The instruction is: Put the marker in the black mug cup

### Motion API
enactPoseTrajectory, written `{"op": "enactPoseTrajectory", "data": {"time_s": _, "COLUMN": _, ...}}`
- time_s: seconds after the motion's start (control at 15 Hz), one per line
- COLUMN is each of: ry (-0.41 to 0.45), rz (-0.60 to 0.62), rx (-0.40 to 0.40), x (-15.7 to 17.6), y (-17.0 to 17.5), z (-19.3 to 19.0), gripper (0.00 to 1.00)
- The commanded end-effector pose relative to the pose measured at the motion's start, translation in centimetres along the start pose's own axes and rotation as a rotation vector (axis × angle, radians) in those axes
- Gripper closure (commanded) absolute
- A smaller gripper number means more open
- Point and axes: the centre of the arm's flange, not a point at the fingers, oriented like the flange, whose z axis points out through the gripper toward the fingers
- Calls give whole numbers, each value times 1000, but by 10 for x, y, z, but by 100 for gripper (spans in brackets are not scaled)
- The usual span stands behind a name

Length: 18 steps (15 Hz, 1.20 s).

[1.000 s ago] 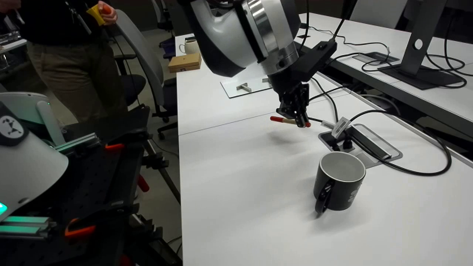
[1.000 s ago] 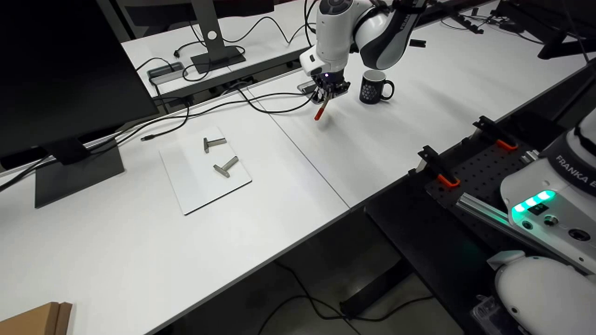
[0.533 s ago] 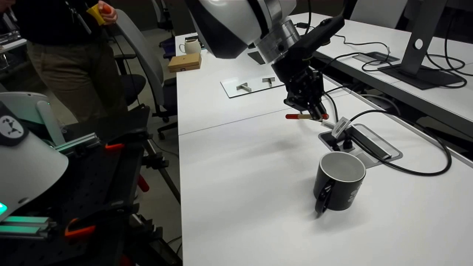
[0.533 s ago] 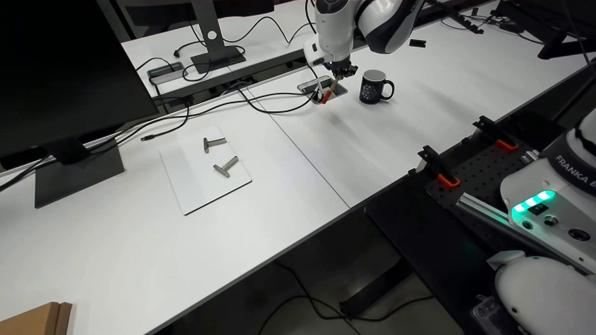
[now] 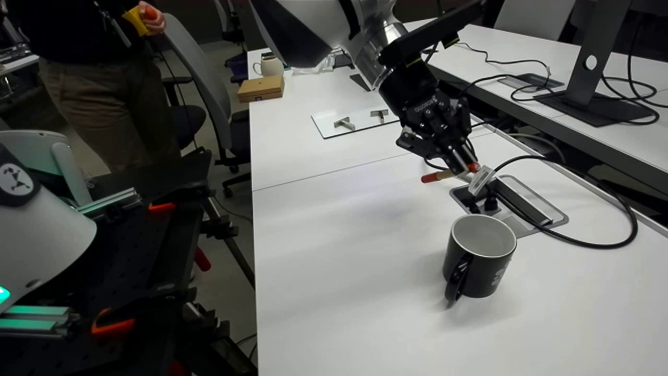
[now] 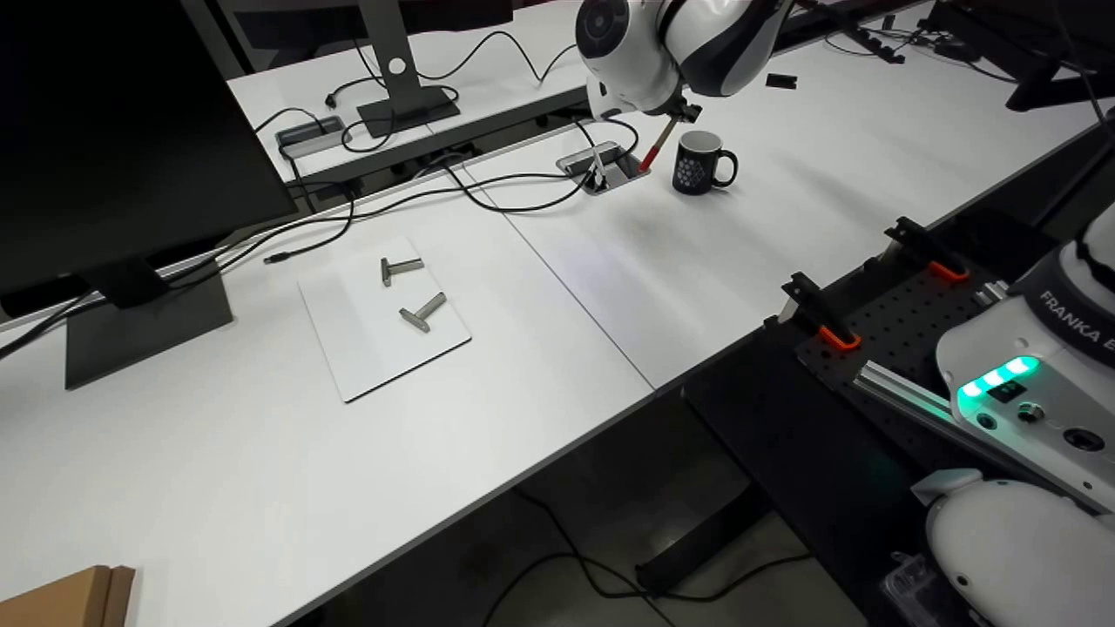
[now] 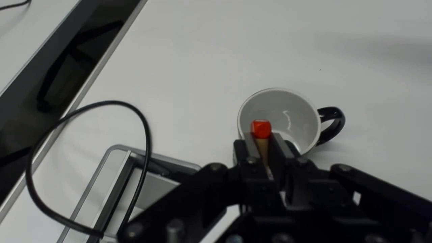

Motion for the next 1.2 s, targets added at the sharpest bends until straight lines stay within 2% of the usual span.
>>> {"op": "enactPoseTrajectory", "data": {"time_s": 0.0, "ry": -112, "rz": 64, "rx": 48, "x": -17, "y": -12, "z": -18, "gripper": 97}}
{"op": "enactPoseTrajectory", "data": {"time_s": 0.53, "ry": -370, "rz": 123, "rx": 167, "x": -55, "y": -14, "z": -33, "gripper": 97}}
{"op": "enactPoseTrajectory", "data": {"time_s": 0.93, "ry": -533, "rz": 121, "rx": 263, "x": -55, "y": -6, "z": -35, "gripper": 97}}
{"op": "enactPoseTrajectory", "data": {"time_s": 1.13, "ry": -588, "rz": 109, "rx": 283, "x": -51, "y": 1, "z": -40, "gripper": 97}}
